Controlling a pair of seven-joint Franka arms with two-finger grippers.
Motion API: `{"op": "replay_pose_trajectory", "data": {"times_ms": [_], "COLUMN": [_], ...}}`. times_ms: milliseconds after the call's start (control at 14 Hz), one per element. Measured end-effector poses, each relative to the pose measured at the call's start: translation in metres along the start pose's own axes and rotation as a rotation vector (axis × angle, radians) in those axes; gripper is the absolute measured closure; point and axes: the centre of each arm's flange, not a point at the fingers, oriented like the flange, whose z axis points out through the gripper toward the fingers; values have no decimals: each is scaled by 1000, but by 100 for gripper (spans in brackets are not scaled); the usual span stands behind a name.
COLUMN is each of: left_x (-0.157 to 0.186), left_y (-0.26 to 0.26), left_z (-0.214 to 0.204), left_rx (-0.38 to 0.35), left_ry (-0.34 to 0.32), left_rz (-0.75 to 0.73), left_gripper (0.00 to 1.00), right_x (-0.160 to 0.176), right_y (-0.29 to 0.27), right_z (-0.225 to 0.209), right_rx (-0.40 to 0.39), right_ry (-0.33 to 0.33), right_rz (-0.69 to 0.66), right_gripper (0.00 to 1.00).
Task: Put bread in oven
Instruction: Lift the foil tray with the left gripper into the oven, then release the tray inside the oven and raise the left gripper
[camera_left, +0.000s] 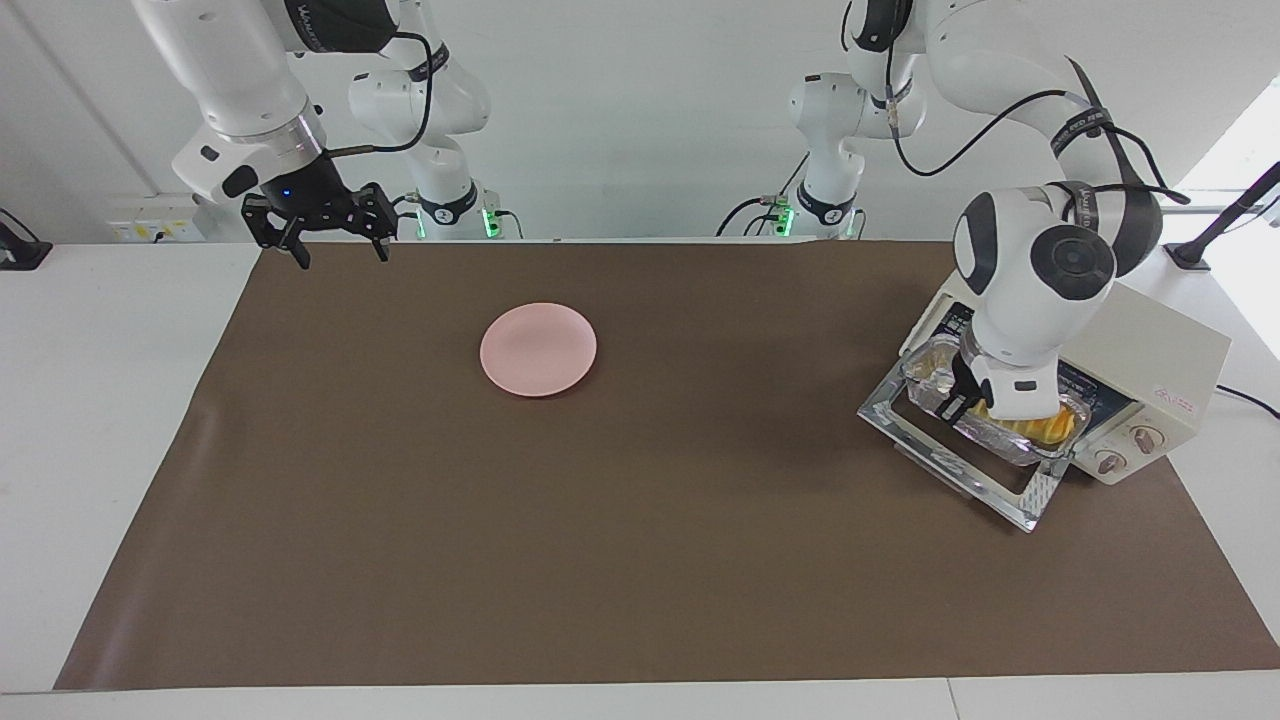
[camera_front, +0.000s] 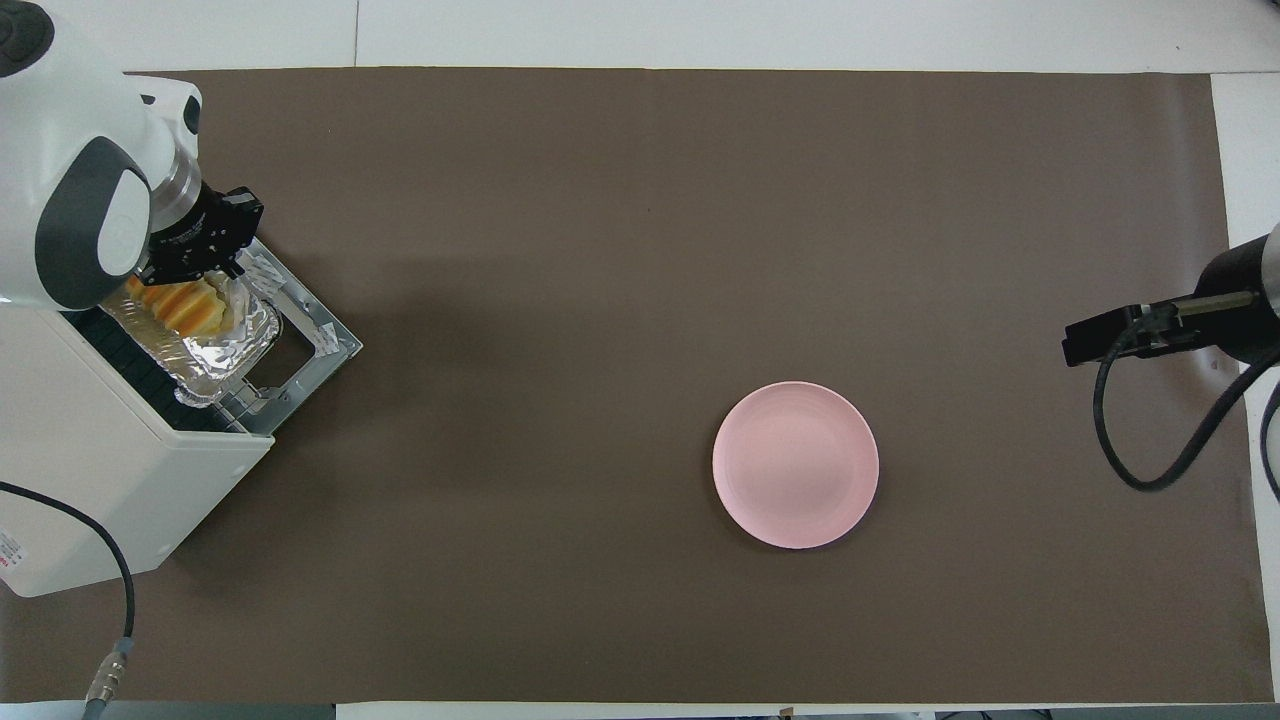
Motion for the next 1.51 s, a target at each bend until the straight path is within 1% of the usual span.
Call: {"op": "replay_pose_trajectory", "data": {"times_ms": [358, 645, 860, 1075, 1362, 1505], "left_x": [-1, 5, 8, 2, 3, 4], "left_y": [-14, -30, -45, -52, -55, -55], "left_z": [34, 39, 43, 53, 52, 51], "left_rx": [56, 100, 113, 128, 123, 116], "left_ry": [-55, -69, -83, -102, -99, -91], "left_rz": [-13, -34, -54, -55, -55, -55], "left_gripper": [99, 99, 99, 99, 98, 91], "right_x": [0, 0, 0, 0, 0, 0], "right_y": [0, 0, 0, 0, 0, 0], "right_z": [0, 0, 0, 0, 0, 0], "right_rx": [0, 0, 0, 0, 0, 0], "right_ry": [0, 0, 0, 0, 0, 0], "right_rz": [0, 0, 0, 0, 0, 0], "right_gripper": [0, 0, 0, 0, 0, 0]}}
